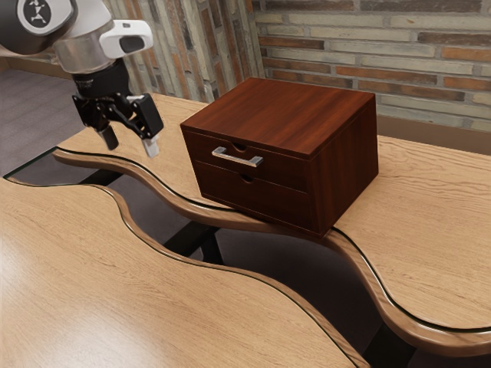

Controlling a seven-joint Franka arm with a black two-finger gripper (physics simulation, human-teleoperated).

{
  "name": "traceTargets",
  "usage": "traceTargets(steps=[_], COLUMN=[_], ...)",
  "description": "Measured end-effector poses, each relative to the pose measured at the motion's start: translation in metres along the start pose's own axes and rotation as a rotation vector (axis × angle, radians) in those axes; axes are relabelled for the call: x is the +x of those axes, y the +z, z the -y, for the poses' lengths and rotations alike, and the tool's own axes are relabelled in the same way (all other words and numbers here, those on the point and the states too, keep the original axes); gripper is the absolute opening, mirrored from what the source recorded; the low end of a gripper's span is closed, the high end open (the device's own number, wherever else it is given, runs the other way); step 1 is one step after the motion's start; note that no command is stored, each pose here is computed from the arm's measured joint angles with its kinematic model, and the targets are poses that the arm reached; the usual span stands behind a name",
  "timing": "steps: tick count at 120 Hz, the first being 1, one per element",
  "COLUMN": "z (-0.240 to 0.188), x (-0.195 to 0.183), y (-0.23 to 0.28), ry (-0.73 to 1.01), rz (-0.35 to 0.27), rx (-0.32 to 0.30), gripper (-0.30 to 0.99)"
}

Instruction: Pull the drawer handle with one arm to open the drawer

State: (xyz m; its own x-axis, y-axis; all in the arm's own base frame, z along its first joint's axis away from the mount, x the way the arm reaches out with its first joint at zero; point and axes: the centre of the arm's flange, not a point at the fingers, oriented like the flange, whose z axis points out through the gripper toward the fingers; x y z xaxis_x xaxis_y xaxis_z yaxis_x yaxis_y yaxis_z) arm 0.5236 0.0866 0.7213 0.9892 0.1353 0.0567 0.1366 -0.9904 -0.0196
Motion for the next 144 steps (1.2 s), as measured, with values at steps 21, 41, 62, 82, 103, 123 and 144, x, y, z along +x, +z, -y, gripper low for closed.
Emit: traceTargets(steps=[21,41,62,82,103,123,144], z=[0.037,0.067,0.058,0.005,-0.020,-0.009,-0.007], x=[-0.001,-0.051,-0.051,-0.024,-0.003,0.010,0.031], y=[0.000,-0.094,-0.096,-0.072,0.000,0.034,0.072], ry=[-0.060,-0.094,-0.244,-0.450,-0.647,-0.853,-1.012], rz=[-0.009,-0.205,-0.206,-0.150,-0.100,-0.144,-0.205], rx=[0.001,-0.035,-0.073,-0.104,-0.152,-0.195,-0.237], gripper=[0.67,0.67,0.67,0.67,0.67,0.67,0.66])
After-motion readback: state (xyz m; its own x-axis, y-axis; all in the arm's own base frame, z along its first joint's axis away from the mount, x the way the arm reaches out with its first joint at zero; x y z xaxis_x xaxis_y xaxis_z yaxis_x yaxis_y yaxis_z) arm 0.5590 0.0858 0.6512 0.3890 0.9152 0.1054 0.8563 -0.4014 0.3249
